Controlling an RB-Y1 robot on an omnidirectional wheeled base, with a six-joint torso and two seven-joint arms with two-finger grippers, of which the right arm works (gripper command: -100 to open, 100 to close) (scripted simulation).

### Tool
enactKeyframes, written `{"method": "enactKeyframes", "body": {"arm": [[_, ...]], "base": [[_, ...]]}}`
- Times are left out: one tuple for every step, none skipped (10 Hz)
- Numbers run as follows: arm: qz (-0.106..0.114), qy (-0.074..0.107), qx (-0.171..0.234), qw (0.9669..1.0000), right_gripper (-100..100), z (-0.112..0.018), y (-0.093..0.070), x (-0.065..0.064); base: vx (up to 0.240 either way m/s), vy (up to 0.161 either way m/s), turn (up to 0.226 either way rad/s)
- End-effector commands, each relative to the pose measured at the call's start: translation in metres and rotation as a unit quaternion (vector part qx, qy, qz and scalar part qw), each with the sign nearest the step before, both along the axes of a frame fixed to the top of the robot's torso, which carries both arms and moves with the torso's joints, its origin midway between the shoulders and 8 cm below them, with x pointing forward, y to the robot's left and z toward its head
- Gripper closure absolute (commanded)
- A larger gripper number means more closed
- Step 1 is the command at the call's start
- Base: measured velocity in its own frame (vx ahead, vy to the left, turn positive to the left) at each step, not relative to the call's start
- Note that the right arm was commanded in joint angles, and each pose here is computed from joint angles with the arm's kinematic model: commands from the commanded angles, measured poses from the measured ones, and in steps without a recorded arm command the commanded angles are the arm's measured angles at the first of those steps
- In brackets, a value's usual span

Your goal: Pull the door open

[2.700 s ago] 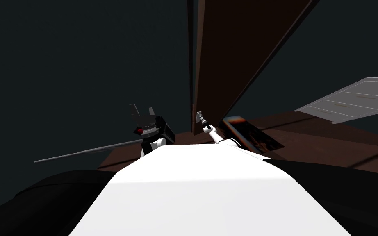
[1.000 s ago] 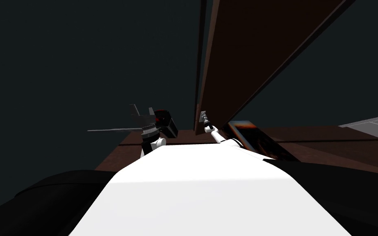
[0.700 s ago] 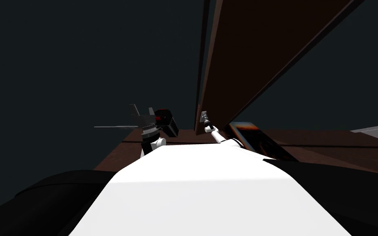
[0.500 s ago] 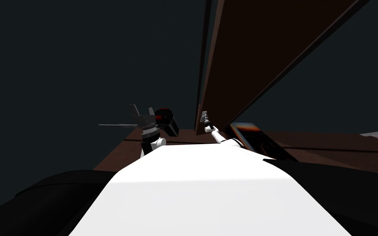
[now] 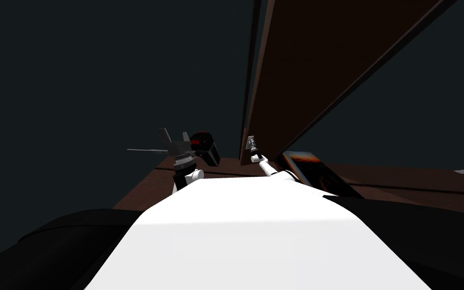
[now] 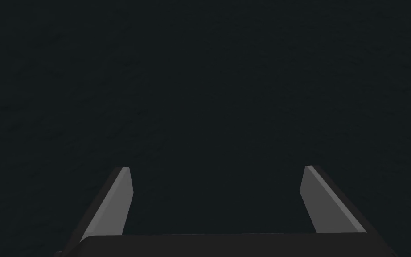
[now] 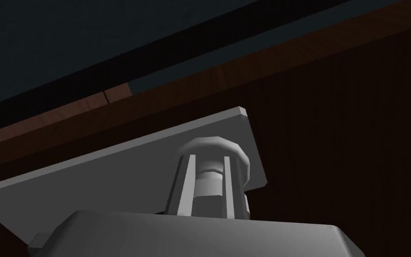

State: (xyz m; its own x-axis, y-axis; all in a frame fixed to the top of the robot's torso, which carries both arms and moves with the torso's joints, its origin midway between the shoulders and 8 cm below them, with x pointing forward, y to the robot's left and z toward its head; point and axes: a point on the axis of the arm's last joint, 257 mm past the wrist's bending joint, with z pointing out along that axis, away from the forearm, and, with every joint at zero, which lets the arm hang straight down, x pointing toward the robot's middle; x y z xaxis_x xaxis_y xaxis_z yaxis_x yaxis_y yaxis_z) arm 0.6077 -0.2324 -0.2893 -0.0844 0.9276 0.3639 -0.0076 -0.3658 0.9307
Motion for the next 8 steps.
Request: {"method": "enactKeyframes", "body": {"arm": [[-0.003,0.003,0.038,0.9993,-100,0.0002,-0.0006,-0.0003],[-0.005,0.004,0.062,0.998,-100,0.0002,-0.0009,-0.0005],[-0.005,0.005,0.07,0.9975,-100,0.0002,-0.0009,-0.0005],[-0.006,0.007,0.098,0.9952,-100,0.0002,-0.0012,-0.0007],[-0.009,0.008,0.122,0.9925,-100,0.0002,-0.0015,-0.0009],[-0.008,0.009,0.13,0.9915,-100,0.0002,-0.0015,-0.0009],[-0.011,0.01,0.158,0.9872,-100,0.0001,-0.0018,-0.0011],[-0.013,0.012,0.183,0.9829,-100,0.0,-0.0021,-0.0014]], "base": [[-0.066,-0.052,0.058],[-0.078,-0.061,0.073],[-0.063,-0.041,0.025],[-0.044,-0.032,0.047],[-0.059,-0.053,0.075],[-0.053,-0.042,0.035],[-0.064,-0.041,0.056],[-0.072,-0.055,0.086]]}}
